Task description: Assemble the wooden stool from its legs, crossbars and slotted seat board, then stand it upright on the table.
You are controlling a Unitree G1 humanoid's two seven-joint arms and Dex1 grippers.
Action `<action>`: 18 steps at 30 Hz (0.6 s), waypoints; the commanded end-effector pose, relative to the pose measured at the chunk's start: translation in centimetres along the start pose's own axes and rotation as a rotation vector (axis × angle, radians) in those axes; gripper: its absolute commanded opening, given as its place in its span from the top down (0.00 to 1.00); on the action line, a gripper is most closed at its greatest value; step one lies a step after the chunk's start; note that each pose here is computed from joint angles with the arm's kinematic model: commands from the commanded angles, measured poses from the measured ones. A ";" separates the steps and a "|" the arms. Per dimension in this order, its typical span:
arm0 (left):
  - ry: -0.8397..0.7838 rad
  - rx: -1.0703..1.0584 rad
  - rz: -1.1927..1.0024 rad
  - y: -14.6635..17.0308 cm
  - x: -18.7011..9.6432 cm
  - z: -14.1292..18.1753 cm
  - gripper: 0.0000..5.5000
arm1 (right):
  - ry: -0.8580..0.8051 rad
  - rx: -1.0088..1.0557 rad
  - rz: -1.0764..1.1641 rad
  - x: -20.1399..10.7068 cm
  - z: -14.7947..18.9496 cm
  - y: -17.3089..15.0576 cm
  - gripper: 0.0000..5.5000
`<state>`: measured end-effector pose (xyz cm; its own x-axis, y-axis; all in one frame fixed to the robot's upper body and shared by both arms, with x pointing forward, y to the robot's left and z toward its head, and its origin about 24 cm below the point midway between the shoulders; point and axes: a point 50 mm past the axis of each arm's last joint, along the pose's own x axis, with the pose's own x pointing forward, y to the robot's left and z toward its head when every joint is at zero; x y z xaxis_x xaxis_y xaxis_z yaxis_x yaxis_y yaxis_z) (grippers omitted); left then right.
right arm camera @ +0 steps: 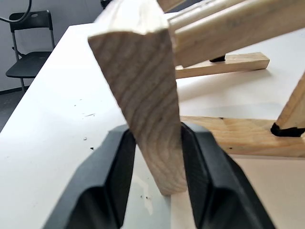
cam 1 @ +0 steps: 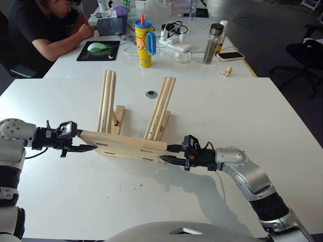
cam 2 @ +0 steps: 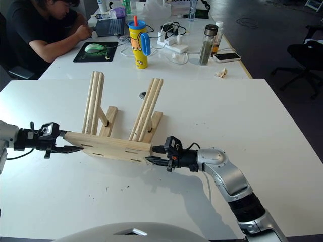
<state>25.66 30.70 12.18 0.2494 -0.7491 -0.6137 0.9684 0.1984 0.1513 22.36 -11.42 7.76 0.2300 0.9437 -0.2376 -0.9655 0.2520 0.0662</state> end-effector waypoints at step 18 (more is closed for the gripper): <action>-0.464 -0.731 -0.328 1.6 -5.9 13.2 0.71 | 0.050 0.702 0.445 -7.6 15.7 -5.1 0.75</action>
<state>25.14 28.59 20.55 0.1393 -0.9622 -0.2341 0.7802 0.2522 -0.5725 26.68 -17.20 19.54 -0.0133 0.9923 -0.1230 -0.7570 0.0704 0.6496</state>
